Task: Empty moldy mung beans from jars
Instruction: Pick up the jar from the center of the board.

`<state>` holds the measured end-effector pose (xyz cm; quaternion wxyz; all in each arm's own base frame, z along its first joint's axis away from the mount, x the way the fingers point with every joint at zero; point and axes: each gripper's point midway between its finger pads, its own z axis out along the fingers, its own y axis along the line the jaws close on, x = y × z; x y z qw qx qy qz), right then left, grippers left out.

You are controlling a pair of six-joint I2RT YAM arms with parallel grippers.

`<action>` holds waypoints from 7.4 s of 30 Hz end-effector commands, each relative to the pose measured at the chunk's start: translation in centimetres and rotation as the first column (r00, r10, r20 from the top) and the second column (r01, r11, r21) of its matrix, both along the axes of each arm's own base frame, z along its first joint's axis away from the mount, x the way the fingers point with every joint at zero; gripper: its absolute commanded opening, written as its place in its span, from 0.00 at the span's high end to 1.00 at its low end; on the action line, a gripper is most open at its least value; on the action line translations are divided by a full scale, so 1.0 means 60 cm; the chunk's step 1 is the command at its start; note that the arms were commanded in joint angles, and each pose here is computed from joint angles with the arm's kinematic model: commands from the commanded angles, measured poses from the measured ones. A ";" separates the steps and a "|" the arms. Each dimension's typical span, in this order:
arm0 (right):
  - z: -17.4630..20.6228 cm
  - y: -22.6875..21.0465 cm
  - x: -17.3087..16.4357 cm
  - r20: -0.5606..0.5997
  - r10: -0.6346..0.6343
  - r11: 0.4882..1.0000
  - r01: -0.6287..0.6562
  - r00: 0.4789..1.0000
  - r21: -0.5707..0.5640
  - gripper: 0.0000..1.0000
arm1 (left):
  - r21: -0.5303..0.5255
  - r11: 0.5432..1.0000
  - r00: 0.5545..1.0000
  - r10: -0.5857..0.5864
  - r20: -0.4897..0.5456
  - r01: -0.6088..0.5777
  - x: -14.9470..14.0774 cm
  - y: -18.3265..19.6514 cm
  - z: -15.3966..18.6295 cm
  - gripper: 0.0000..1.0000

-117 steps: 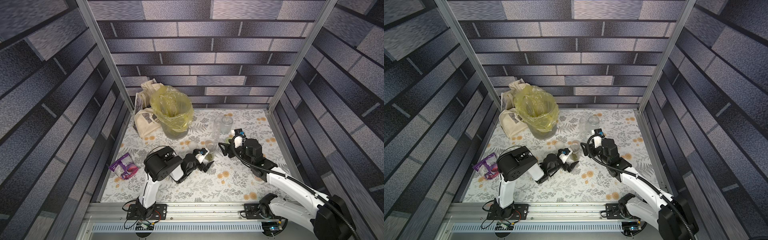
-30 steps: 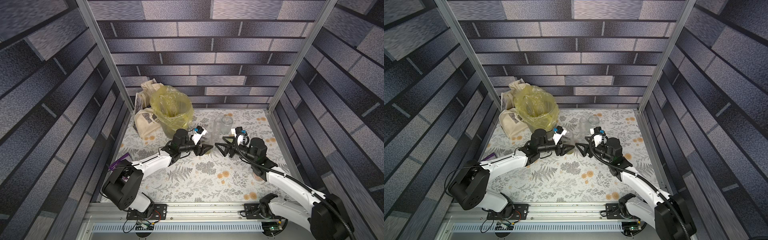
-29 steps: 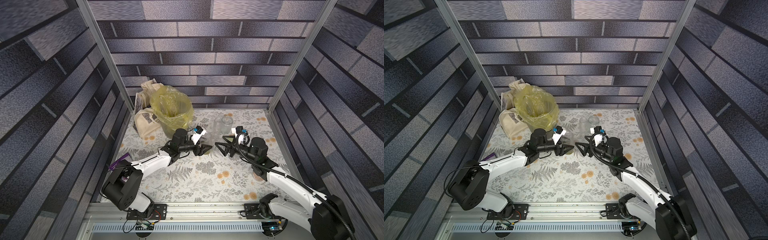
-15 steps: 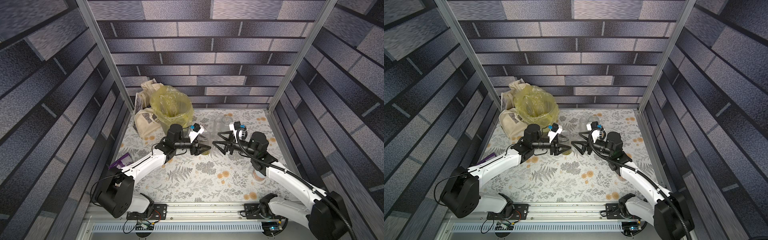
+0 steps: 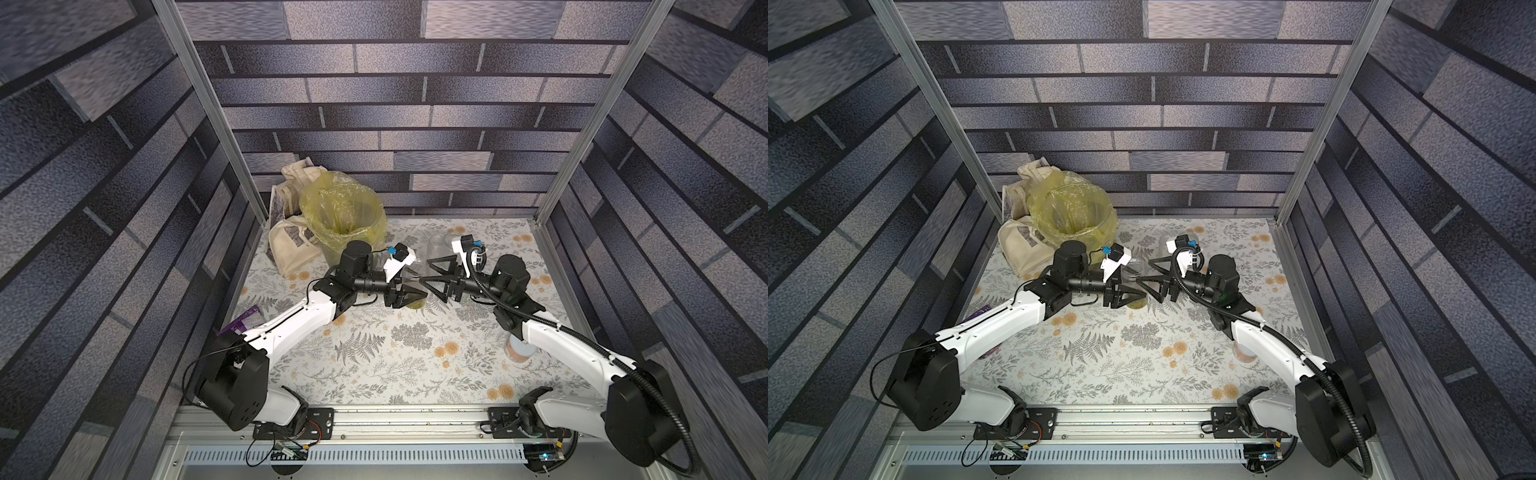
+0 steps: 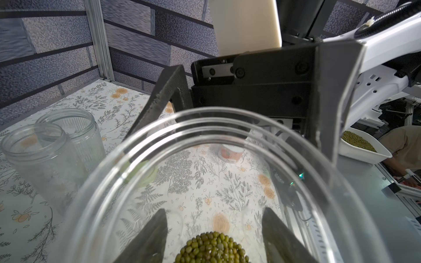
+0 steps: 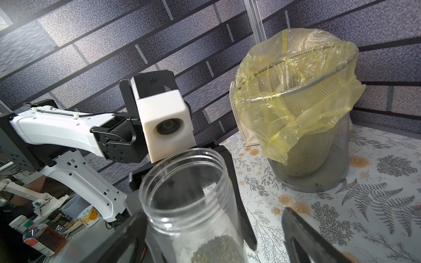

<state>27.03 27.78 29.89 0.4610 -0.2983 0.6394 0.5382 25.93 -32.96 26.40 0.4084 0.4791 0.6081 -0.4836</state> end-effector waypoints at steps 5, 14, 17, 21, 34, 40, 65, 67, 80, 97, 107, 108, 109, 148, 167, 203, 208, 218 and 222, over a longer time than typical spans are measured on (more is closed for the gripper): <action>0.024 0.011 0.017 0.023 0.016 0.999 -0.017 1.000 0.028 0.09 | -0.010 0.996 0.993 -0.091 0.071 0.092 -0.013 -0.029 0.031 0.43; 0.021 0.026 0.037 0.006 0.040 0.998 -0.041 0.999 0.040 0.17 | -0.001 0.993 0.989 -0.120 0.090 0.121 -0.008 -0.049 0.039 0.43; 0.016 0.030 0.041 -0.004 0.047 0.998 -0.047 0.999 0.040 0.19 | -0.003 0.993 0.988 -0.121 0.098 0.122 -0.003 -0.053 0.043 0.44; 0.011 0.033 0.048 -0.012 0.045 0.998 -0.044 0.999 0.038 0.31 | 0.005 0.992 0.987 -0.125 0.097 0.126 0.005 -0.058 0.045 0.44; 0.023 0.022 0.066 -0.011 -0.043 0.997 0.044 0.999 0.066 0.61 | -0.009 0.999 0.994 -0.030 0.106 0.032 0.046 -0.070 0.033 0.14; 0.036 0.010 0.074 -0.006 -0.109 0.991 0.109 0.994 0.082 0.64 | 0.002 0.994 0.985 0.105 0.134 -0.106 0.073 -0.074 0.018 0.00; 0.168 -0.044 0.117 -0.009 -0.351 0.907 0.343 0.936 0.244 0.66 | -0.418 0.811 0.782 0.548 0.296 -0.410 0.118 -0.004 0.098 0.00; 0.181 -0.047 0.118 -0.010 -0.360 0.901 0.350 0.933 0.256 0.65 | -0.446 0.794 0.776 0.563 0.285 -0.412 0.123 -0.004 0.100 0.00; 0.204 -0.063 0.134 -0.066 -0.420 0.858 0.419 0.905 0.295 0.65 | -0.594 0.700 0.732 0.632 0.256 -0.397 0.144 -0.008 0.127 0.00; 0.209 -0.059 0.131 -0.099 -0.382 0.856 0.392 0.919 0.337 0.64 | -0.645 0.683 0.745 0.616 0.256 -0.343 0.151 -0.028 0.175 0.13; 0.212 -0.055 0.135 -0.121 -0.352 0.847 0.371 0.928 0.381 0.64 | -0.694 0.650 0.753 0.613 0.240 -0.308 0.161 -0.036 0.220 0.16; 0.213 -0.054 0.136 -0.123 -0.349 0.846 0.369 0.929 0.385 0.64 | -0.697 0.649 0.756 0.610 0.238 -0.305 0.162 -0.038 0.223 0.16; 0.214 -0.054 0.136 -0.125 -0.346 0.845 0.367 0.930 0.390 0.64 | -0.701 0.647 0.758 0.608 0.237 -0.300 0.163 -0.039 0.227 0.17; 0.194 -0.038 0.152 -0.209 -0.274 0.842 0.339 0.939 0.419 0.63 | -0.737 0.612 0.730 0.637 0.246 -0.286 0.164 -0.019 0.269 0.37; 0.210 -0.038 0.147 -0.207 -0.245 0.832 0.315 0.947 0.456 0.62 | -0.748 0.571 0.699 0.684 0.207 -0.337 0.176 0.000 0.273 0.19; 0.187 -0.036 0.149 -0.240 -0.237 0.839 0.323 0.941 0.437 0.57 | -0.759 0.578 0.731 0.651 0.206 -0.301 0.152 0.020 0.293 0.39; 0.186 -0.034 0.149 -0.243 -0.224 0.838 0.314 0.944 0.446 0.56 | -0.766 0.559 0.759 0.634 0.149 -0.317 0.160 0.037 0.299 0.43; 0.182 -0.035 0.152 -0.232 -0.243 0.841 0.324 0.942 0.434 0.16 | -0.666 0.607 0.770 0.634 0.077 -0.433 0.185 0.040 0.278 0.46; 0.183 -0.035 0.152 -0.211 -0.259 0.849 0.326 0.943 0.416 0.00 | -0.623 0.611 0.753 0.655 0.053 -0.488 0.190 0.059 0.274 0.48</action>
